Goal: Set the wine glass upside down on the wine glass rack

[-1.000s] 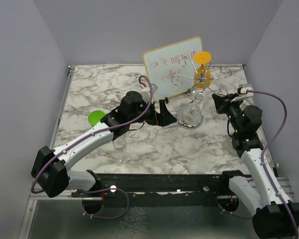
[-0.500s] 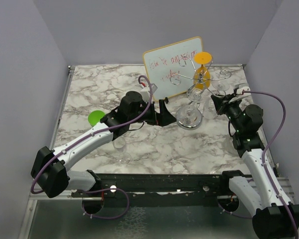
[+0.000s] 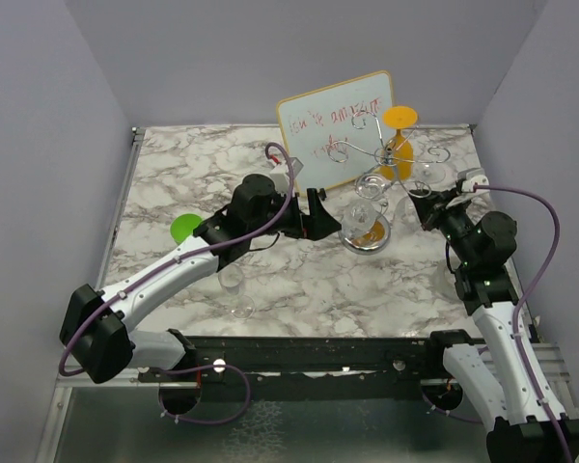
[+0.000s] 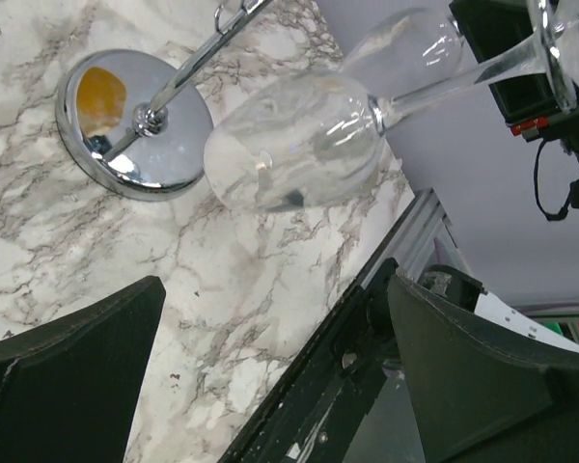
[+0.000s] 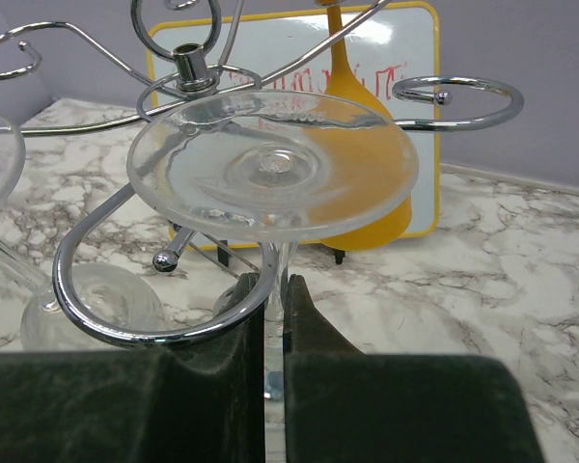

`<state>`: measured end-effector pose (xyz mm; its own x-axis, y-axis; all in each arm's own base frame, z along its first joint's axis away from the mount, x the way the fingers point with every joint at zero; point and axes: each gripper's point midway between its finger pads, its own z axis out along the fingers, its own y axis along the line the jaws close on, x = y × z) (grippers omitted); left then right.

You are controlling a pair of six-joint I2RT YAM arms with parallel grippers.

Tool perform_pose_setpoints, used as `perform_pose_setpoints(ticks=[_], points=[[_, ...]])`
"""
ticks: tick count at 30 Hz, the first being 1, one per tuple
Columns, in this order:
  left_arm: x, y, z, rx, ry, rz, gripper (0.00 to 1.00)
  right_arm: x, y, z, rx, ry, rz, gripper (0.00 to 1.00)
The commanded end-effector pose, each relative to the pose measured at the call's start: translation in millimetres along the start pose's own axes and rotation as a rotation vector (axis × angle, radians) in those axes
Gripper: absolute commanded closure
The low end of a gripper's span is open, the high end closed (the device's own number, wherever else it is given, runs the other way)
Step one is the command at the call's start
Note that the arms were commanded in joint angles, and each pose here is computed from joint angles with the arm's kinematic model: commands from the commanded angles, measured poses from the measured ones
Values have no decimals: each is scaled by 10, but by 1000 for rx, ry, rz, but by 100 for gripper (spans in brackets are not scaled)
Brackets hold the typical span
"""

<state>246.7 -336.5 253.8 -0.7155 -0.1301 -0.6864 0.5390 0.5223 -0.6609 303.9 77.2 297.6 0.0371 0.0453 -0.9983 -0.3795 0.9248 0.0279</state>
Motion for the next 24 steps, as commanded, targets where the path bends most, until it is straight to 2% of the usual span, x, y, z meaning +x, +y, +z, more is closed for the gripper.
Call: perform_pose_setpoints(ticks=[1,7,17,21,24], points=[[-275,14,-106,-63,-96,26,1,-218,146,-51,-66,-62,4,100],[-444,62,-215,-121,-183,24,1,-140,186,-50,-87,-34,29,99],[-1147,-290,-371,-41,-439,-51,1,-20,201,-97,-87,-17,46,99],[-1379,-185,-211,-42,-460,-126,1,25,246,-109,-108,0,63,99],[-1504,-257,-81,39,-448,-137,1,29,282,-117,-128,-4,68,100]])
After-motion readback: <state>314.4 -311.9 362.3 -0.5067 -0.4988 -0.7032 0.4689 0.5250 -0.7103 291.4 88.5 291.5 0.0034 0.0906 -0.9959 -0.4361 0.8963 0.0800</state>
